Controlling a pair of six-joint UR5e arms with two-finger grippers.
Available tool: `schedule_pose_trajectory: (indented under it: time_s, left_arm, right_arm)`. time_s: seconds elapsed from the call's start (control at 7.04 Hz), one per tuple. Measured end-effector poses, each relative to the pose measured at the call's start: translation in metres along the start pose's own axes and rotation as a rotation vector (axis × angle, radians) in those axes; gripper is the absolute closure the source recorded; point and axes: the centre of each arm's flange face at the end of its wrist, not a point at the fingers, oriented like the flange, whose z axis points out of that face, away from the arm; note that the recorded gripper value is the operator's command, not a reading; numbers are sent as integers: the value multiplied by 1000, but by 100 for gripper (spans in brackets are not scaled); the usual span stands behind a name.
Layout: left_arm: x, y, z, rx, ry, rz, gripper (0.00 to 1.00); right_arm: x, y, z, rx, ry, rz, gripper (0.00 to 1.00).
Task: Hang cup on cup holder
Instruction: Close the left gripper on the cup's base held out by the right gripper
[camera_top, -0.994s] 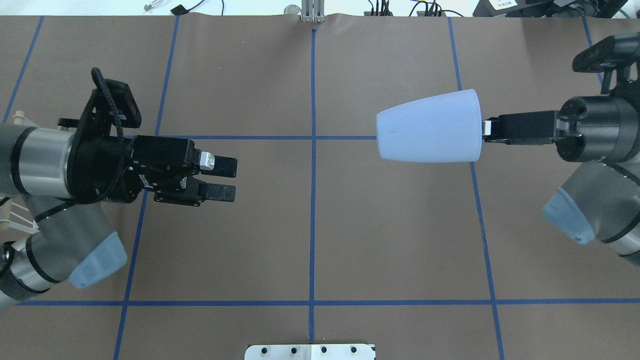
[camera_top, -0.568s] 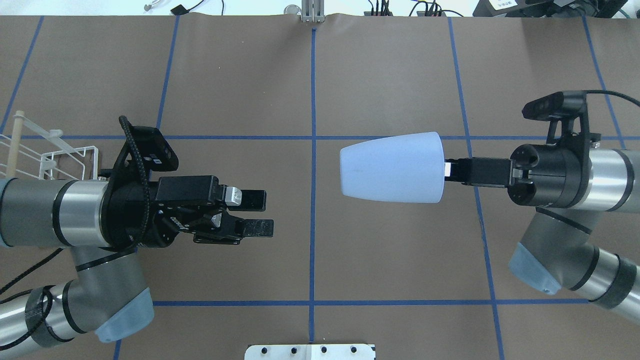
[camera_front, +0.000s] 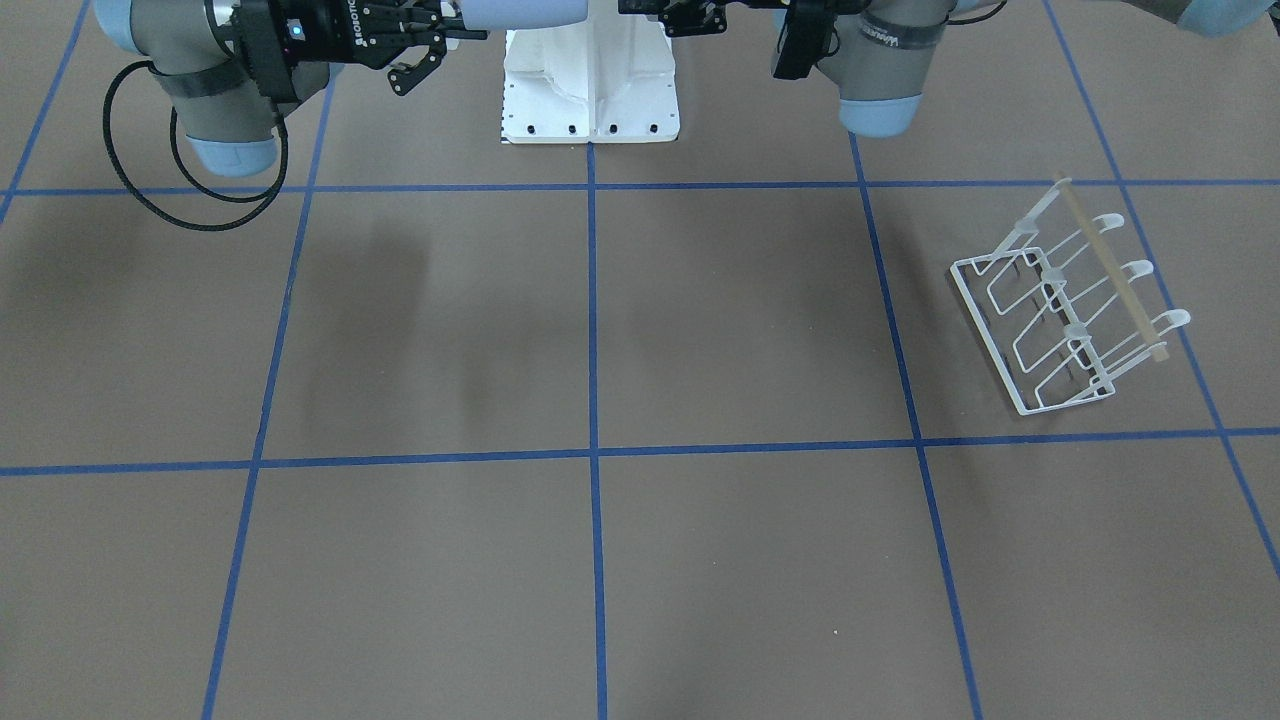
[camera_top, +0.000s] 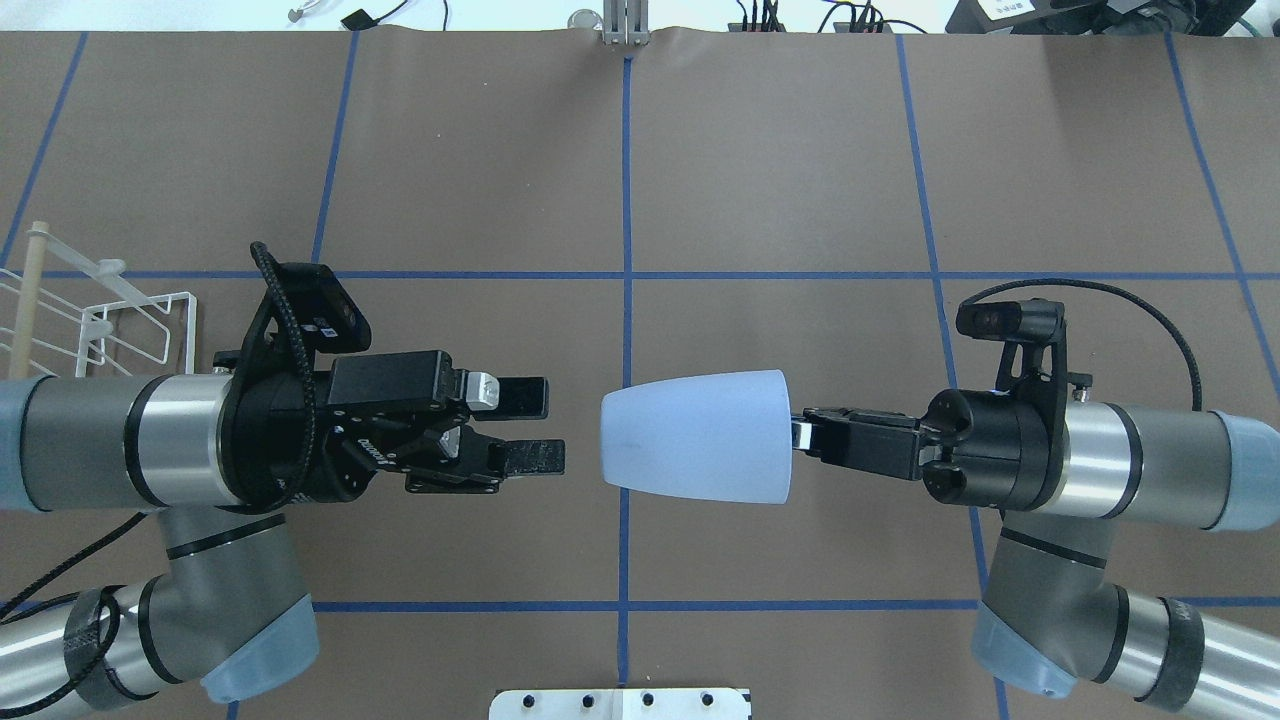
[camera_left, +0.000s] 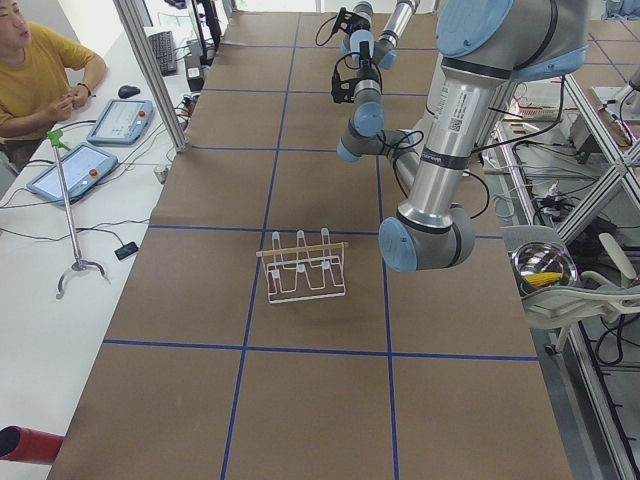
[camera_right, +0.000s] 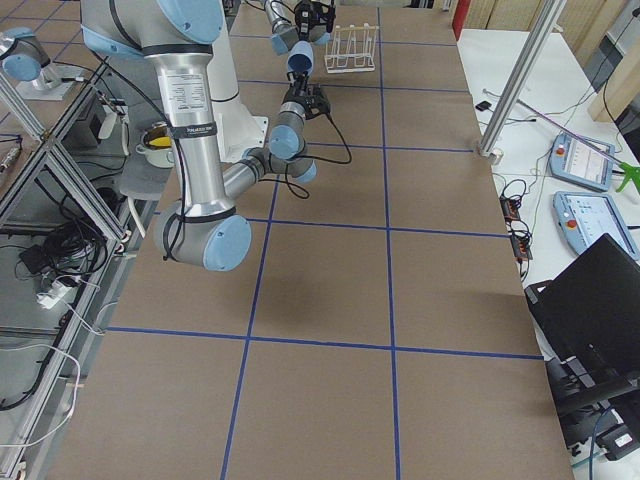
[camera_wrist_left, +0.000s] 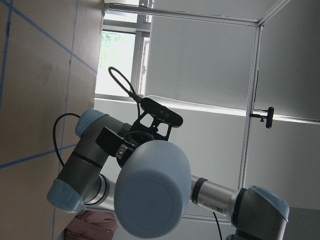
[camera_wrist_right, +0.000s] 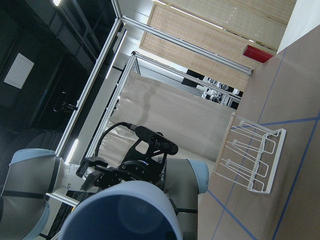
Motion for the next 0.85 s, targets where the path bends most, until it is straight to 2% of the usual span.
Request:
schedule_pose_trajectory:
  time_s: [0.57,0.85]
  left_arm:
    - [-14,-7,1,18,-26,-8,2]
    - [-15,-6,1,18,-24,-10,2]
  right_arm:
    - [-2,7,15,23,-9,1,100]
    - [2,23,26,44,-3,-15,100]
